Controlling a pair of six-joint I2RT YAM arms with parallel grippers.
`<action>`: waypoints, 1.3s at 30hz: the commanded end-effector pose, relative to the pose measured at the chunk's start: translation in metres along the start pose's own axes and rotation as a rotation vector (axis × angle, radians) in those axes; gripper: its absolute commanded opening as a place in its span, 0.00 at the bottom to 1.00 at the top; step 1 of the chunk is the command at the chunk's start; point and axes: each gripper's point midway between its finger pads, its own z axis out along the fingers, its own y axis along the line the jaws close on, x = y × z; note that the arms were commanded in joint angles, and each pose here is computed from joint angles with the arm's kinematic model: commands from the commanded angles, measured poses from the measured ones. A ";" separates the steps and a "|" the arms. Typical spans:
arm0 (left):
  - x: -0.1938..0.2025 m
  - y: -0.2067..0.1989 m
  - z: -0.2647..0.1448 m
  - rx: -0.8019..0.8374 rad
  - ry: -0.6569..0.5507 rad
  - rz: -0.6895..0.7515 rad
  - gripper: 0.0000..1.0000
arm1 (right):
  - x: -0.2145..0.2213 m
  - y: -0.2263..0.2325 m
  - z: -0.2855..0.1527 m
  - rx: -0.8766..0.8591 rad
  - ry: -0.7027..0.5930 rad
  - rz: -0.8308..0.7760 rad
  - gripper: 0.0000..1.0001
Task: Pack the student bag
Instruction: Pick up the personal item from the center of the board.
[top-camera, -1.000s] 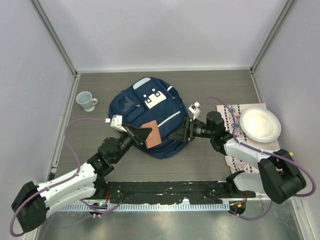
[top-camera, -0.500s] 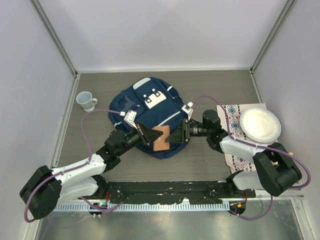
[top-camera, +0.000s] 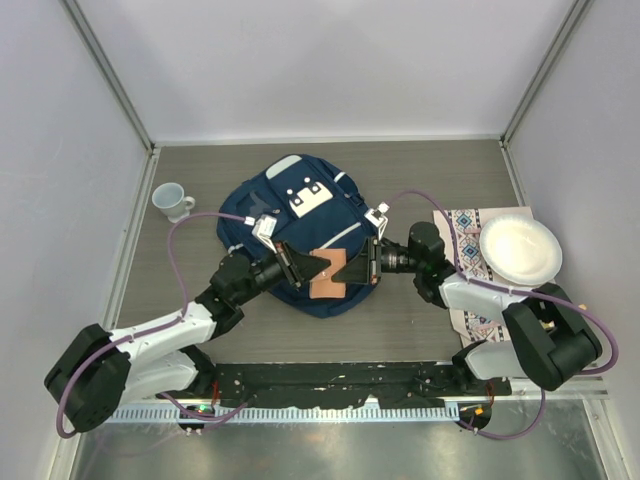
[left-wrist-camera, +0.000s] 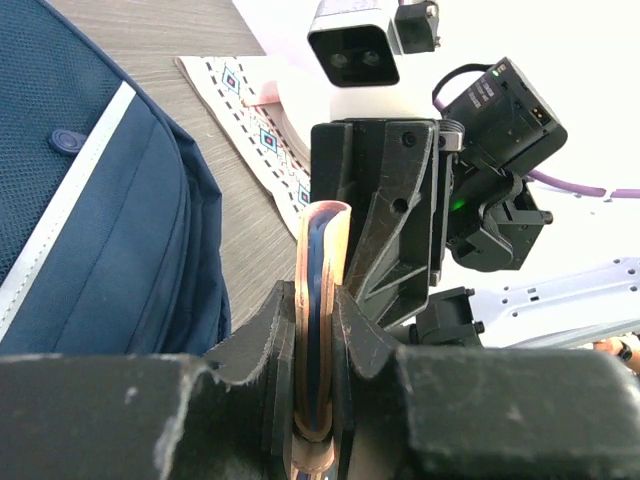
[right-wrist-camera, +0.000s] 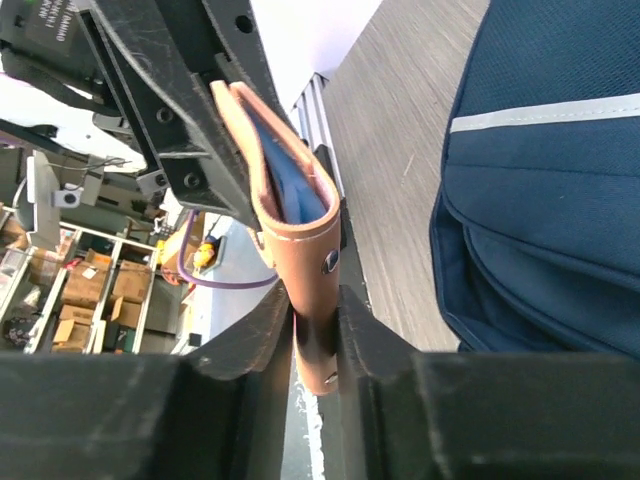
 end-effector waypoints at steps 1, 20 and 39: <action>-0.017 -0.021 0.004 0.078 -0.039 0.015 0.07 | -0.014 0.038 -0.004 -0.136 -0.062 -0.115 0.17; -0.021 0.054 -0.026 -0.385 -0.057 0.113 0.91 | -0.072 -0.056 -0.071 0.664 -0.439 -0.127 0.01; 0.015 0.068 0.024 -0.701 0.183 0.690 0.91 | -0.111 -0.060 -0.180 1.027 -0.717 -0.110 0.01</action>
